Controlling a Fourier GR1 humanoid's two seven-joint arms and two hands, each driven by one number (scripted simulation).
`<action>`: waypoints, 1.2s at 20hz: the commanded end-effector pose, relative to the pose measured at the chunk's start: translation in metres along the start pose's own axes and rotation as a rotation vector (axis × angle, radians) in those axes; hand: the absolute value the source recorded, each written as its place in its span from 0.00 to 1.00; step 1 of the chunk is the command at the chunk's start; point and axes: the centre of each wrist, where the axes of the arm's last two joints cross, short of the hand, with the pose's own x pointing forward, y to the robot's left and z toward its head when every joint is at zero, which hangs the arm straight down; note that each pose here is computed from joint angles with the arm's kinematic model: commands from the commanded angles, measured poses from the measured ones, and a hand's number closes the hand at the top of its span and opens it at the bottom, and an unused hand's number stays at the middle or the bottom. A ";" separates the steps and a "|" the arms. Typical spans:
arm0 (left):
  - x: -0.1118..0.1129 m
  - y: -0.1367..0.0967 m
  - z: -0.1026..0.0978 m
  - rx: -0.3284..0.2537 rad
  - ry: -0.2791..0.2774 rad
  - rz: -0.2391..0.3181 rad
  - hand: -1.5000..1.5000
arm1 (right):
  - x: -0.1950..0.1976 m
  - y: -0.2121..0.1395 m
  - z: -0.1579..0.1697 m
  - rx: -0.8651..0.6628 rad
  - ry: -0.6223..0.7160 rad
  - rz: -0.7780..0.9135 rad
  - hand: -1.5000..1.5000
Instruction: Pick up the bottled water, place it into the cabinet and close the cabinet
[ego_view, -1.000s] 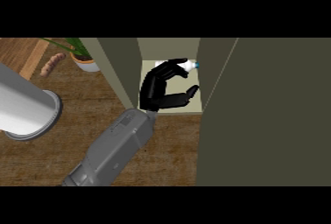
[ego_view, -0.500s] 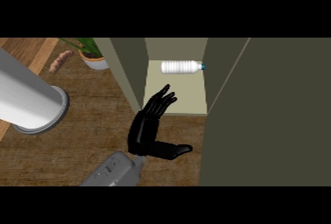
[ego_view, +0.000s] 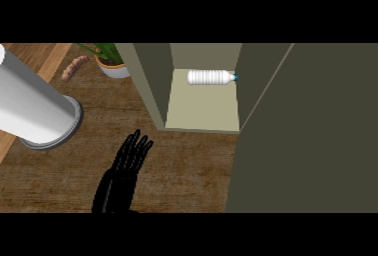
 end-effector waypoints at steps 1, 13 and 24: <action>0.020 0.023 0.028 -0.026 -0.001 -0.010 0.00 | 0.033 -0.004 -0.020 0.266 -0.016 0.187 1.00; 0.080 0.088 0.080 -0.021 -0.067 -0.068 0.00 | 0.045 0.007 -0.040 0.319 -0.028 0.121 1.00; 0.113 0.118 0.092 -0.089 -0.042 -0.062 0.00 | 0.022 0.006 -0.072 0.515 -0.025 0.171 1.00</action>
